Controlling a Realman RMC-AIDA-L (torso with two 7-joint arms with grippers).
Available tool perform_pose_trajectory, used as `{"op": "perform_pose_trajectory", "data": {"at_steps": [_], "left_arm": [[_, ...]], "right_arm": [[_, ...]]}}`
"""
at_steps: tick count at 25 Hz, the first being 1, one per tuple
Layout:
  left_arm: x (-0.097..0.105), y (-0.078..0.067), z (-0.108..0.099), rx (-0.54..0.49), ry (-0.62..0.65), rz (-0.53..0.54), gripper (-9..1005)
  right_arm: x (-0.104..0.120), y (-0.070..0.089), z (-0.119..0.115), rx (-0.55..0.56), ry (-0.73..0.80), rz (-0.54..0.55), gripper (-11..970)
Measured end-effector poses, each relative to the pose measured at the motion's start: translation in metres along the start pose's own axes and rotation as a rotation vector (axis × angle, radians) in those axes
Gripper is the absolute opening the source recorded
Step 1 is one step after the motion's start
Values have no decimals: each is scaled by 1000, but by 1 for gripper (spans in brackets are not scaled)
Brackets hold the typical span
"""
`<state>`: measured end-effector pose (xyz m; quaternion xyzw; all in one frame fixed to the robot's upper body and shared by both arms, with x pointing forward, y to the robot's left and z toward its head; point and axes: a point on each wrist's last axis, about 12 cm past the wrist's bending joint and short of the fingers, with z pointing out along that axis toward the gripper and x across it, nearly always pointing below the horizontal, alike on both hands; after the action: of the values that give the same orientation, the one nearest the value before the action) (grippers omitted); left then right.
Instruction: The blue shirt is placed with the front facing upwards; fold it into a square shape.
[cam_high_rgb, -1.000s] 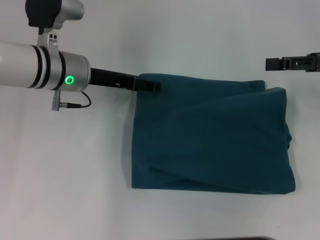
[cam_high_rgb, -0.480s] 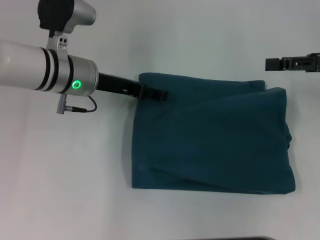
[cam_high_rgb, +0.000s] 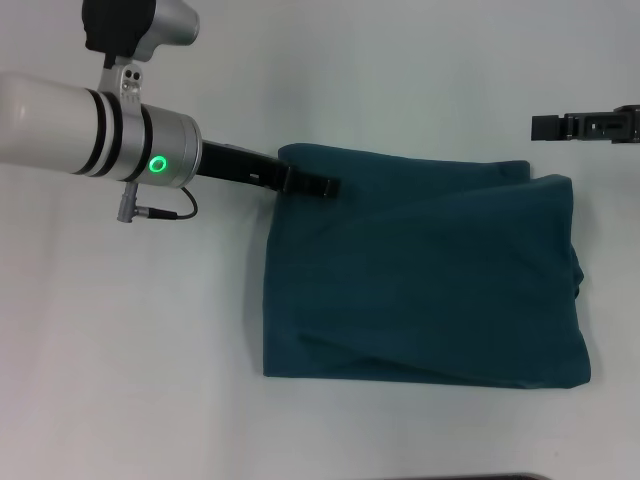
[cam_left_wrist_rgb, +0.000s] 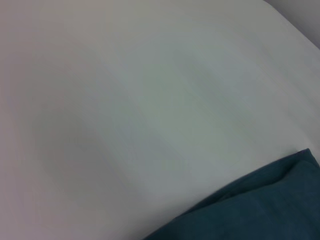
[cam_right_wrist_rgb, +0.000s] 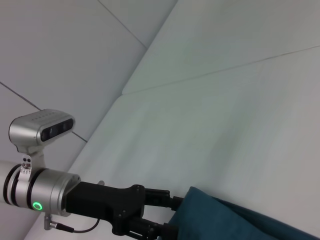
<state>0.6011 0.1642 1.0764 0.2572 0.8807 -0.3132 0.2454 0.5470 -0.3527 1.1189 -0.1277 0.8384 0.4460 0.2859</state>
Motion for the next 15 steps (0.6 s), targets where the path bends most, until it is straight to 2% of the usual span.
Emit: {"op": "perform_pose_trajectory", "data": {"at_steps": [11, 15], "left_arm": [[0, 0, 1, -10, 7, 15, 866], [-1, -3, 4, -10, 28, 39, 759]], "right_arm": [[-1, 1, 1, -2, 2, -3, 674], [-1, 1, 1, -3, 3, -2, 674]]}}
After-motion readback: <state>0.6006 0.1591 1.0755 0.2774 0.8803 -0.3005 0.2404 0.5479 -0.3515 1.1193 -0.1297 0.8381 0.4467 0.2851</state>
